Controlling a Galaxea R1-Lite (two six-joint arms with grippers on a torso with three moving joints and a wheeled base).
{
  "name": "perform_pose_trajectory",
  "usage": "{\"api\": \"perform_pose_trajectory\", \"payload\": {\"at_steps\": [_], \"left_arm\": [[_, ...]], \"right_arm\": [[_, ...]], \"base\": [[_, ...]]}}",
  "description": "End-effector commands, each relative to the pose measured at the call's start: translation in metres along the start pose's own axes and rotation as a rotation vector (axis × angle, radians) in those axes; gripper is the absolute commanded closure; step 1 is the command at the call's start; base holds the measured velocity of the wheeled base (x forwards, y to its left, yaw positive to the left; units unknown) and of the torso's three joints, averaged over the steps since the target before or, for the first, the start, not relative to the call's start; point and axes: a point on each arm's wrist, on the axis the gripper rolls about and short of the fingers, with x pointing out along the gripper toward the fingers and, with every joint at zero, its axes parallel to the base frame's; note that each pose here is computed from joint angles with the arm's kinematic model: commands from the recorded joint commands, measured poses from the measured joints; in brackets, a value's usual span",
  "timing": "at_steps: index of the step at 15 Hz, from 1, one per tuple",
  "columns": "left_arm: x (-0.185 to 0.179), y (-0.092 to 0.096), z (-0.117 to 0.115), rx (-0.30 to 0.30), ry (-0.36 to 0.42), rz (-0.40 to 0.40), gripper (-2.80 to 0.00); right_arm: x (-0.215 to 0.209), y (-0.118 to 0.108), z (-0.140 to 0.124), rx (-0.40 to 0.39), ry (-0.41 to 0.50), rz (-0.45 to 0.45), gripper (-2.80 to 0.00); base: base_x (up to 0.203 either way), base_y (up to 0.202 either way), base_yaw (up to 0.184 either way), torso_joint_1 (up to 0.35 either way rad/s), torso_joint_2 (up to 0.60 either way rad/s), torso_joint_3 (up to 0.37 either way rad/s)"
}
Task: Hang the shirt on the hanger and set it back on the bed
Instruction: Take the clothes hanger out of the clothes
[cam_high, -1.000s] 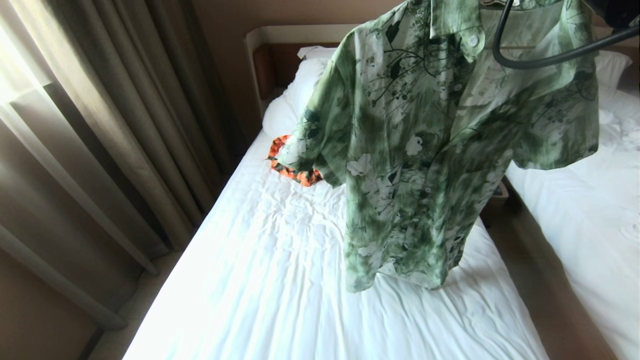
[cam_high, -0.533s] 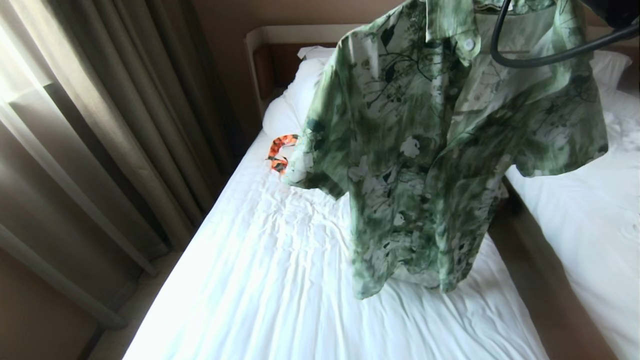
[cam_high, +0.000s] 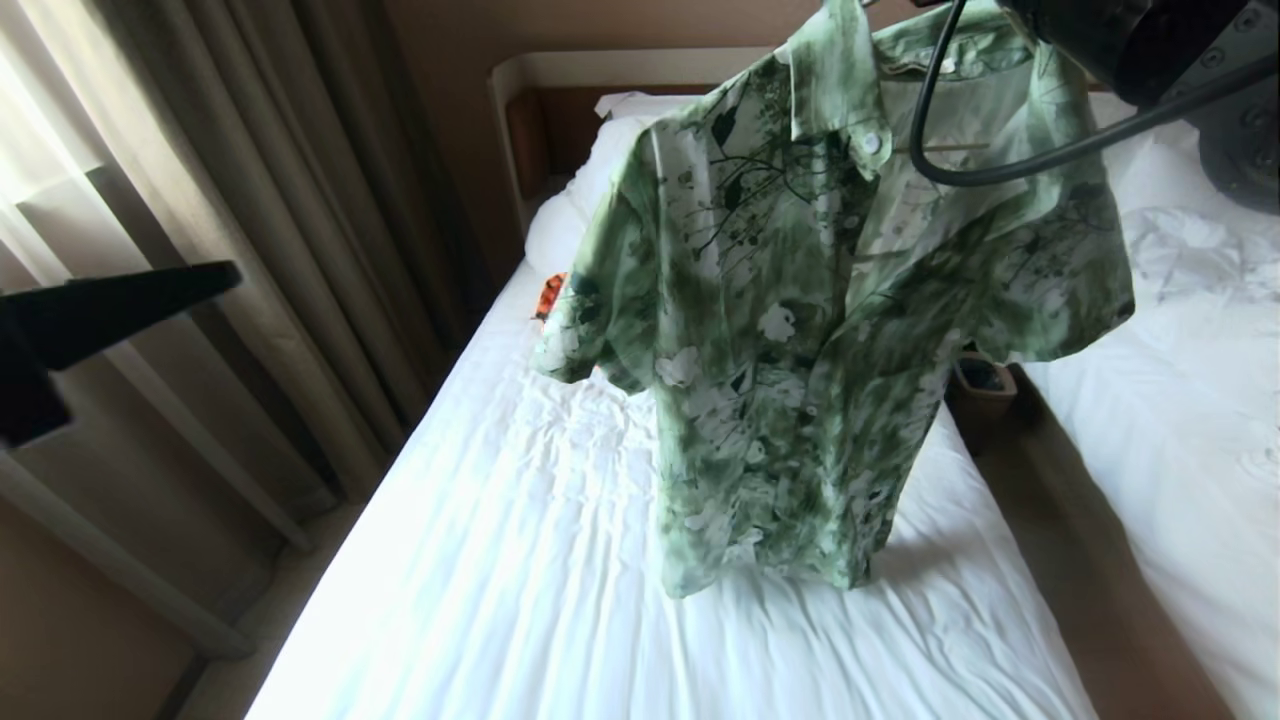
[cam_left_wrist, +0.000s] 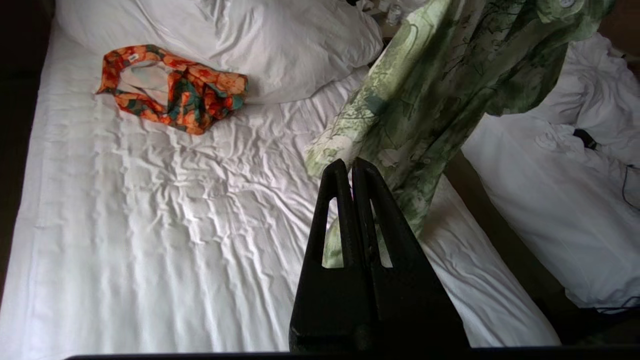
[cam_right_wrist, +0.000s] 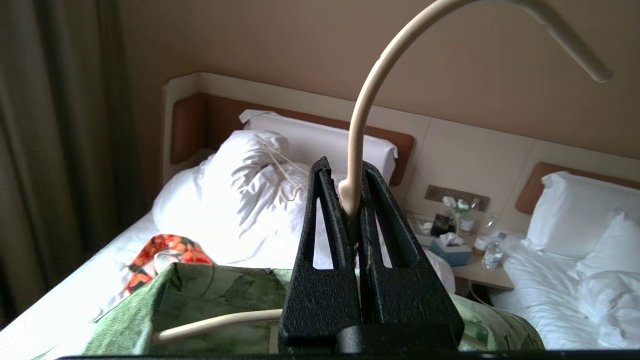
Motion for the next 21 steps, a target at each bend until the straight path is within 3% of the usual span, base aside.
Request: {"api": "perform_pose_trajectory", "payload": {"at_steps": [1,7,13,17,21], "left_arm": [[0.044,-0.019,0.001,0.009,0.079,-0.064,0.00],[0.086,-0.082,0.008,0.020,0.118,-0.234,0.00],[0.136,-0.119,-0.002,-0.022,0.122,-0.283,0.00],[0.157,-0.132,-0.015,-0.043,0.151,-0.290,0.00],[0.182,-0.132,-0.026,-0.053,0.116,-0.264,0.00]], "right_arm": [[0.001,0.013,-0.007,0.026,0.019,0.028,0.00],[-0.002,0.048,-0.022,0.062,0.071,0.115,0.00],[0.003,0.063,-0.042,0.069,0.108,0.135,0.00],[0.002,0.063,-0.040,0.083,0.103,0.135,0.00],[0.001,0.059,-0.035,0.112,0.097,0.129,0.00]], "base": [[0.000,0.000,0.000,0.000,0.00,0.000],[0.000,0.000,0.000,0.000,0.00,0.000],[0.000,0.000,0.000,0.000,0.00,0.000],[0.000,0.000,0.000,0.000,0.00,0.000],[0.000,0.000,0.000,0.000,0.00,0.000]]}}
